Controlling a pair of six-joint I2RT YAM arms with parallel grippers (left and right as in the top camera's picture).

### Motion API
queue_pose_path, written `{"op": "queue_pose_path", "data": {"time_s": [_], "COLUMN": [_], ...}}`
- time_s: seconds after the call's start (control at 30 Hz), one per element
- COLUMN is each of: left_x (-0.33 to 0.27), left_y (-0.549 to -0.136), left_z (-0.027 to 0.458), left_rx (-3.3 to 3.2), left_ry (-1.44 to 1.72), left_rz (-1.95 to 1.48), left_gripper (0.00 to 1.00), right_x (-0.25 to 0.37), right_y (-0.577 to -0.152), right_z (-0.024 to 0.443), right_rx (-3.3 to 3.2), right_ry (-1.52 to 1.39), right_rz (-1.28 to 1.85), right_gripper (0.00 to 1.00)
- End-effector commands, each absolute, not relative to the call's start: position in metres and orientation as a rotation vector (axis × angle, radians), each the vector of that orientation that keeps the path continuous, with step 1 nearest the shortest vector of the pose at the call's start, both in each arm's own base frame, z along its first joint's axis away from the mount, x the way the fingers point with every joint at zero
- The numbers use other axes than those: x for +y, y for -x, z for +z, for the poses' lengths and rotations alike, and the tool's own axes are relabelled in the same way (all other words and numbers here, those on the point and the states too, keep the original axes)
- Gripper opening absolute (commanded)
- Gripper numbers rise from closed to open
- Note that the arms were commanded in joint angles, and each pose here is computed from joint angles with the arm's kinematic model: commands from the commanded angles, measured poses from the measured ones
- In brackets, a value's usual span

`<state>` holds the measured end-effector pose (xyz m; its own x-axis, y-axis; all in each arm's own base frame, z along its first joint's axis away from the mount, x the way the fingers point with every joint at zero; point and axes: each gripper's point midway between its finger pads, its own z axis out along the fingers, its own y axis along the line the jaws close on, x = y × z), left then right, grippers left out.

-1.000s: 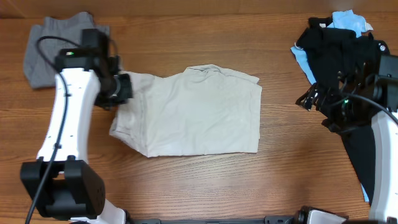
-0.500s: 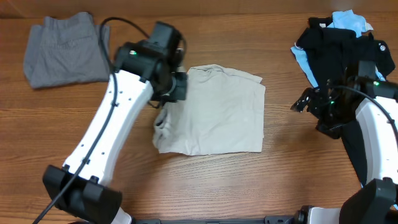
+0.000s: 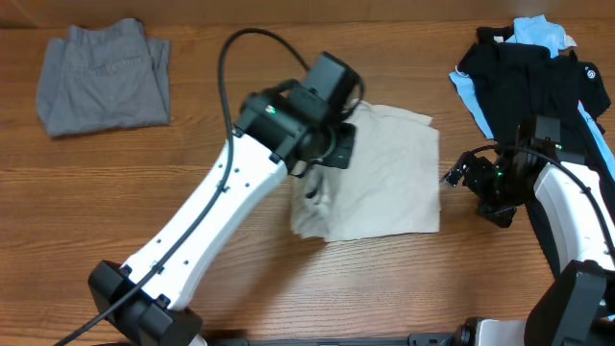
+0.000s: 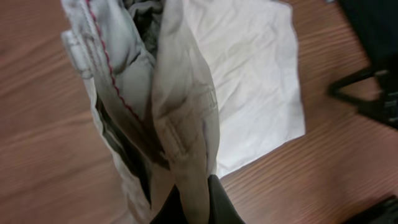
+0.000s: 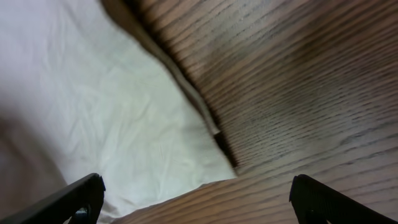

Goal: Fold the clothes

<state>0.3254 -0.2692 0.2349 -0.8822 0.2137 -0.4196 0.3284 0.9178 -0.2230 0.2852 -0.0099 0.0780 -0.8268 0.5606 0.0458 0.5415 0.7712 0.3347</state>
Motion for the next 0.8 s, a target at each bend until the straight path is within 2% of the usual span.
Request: {"op": "queue_pose_path", "data": {"time_s": [0.0,0.27,0.37,0.47,0.77], "left_x": [-0.290,-0.324,-0.320,-0.295,-0.156], "left_y": [-0.334,-0.349,-0.353,-0.360,-0.355], "left_z": [0.254,0.210,0.201,0.204,0.234], "left_rx": [2.589,2.638,2.654,2.656,2.752], "left_ry": [-0.396,-0.429,-0.409,-0.318,-0.004], "left_rz": [-0.455,-0.496,-0.444,-0.314,-0.017], "left_gripper": [0.04,0.04,0.04,0.04,0.04], "right_x": [-0.004,-0.004,-0.006,-0.011,-0.012], "right_y": [-0.282,-0.282,-0.282,-0.281,-0.280], "right_z": [0.074,0.074,0.073,0.072,0.071], "right_rx": [2.920,2.909,2.911,2.917,2.920], "right_ry": [-0.914,-0.958,-0.957,-0.962,-0.964], "right_rz": [0.560,0.568,0.550,0.501,0.491], "right_gripper": [1.00,1.00,1.00,1.00,1.00]}}
